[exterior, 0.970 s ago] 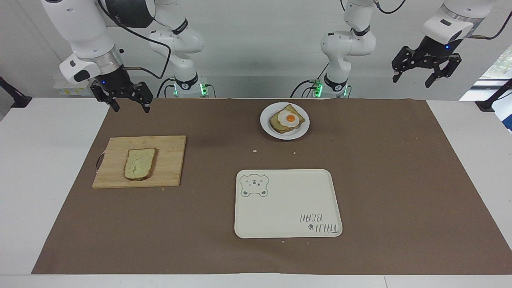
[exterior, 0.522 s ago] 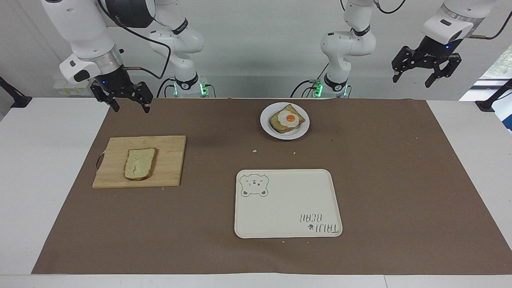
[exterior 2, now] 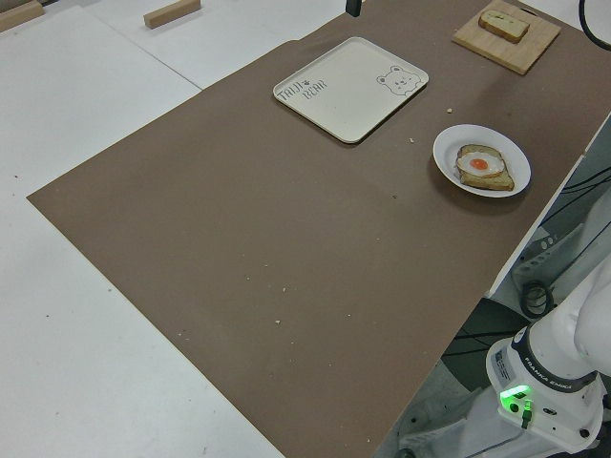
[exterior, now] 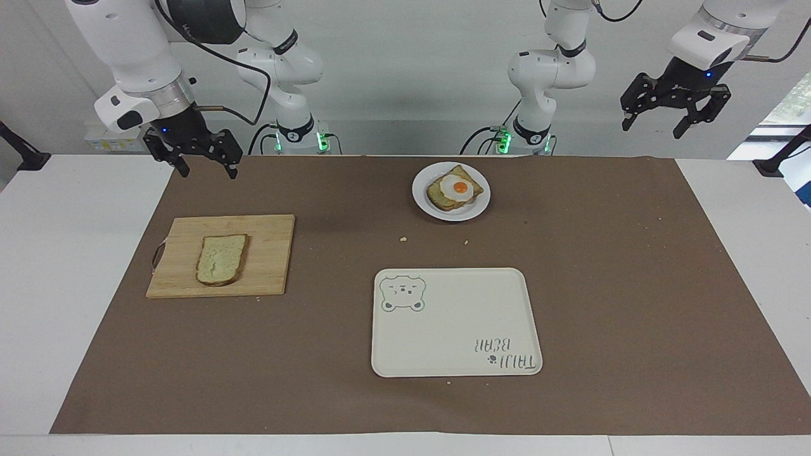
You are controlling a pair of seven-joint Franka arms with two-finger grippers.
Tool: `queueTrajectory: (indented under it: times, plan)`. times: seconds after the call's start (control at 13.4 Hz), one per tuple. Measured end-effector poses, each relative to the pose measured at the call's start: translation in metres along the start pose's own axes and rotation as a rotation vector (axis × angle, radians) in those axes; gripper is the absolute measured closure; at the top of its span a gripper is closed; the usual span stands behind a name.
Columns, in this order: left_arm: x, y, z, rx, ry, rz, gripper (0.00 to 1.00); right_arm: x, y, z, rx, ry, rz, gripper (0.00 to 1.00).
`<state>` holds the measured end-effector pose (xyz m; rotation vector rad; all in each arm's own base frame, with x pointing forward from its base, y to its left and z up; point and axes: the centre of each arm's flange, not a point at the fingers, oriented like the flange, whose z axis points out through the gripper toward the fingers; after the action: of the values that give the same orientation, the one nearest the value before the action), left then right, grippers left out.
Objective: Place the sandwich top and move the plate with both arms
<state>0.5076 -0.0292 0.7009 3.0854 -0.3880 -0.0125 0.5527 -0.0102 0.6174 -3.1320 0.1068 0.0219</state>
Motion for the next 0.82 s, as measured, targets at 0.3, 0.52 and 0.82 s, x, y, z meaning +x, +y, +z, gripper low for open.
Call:
queueTrajectory:
  times: [0.3, 0.52, 0.82]
  plan:
    - [0.000, 0.000, 0.000, 0.000, 0.000, 0.000, 0.00, 0.000, 0.000, 0.000, 0.000, 0.000, 0.000, 0.00]
    - [0.000, 0.000, 0.000, 0.000, 0.000, 0.000, 0.00, -0.002, 0.003, 0.002, -0.002, -0.018, 0.006, 0.00]
    - [0.000, 0.000, 0.000, 0.000, 0.000, 0.000, 0.00, -0.006, 0.036, 0.017, 0.001, -0.020, 0.053, 0.00]
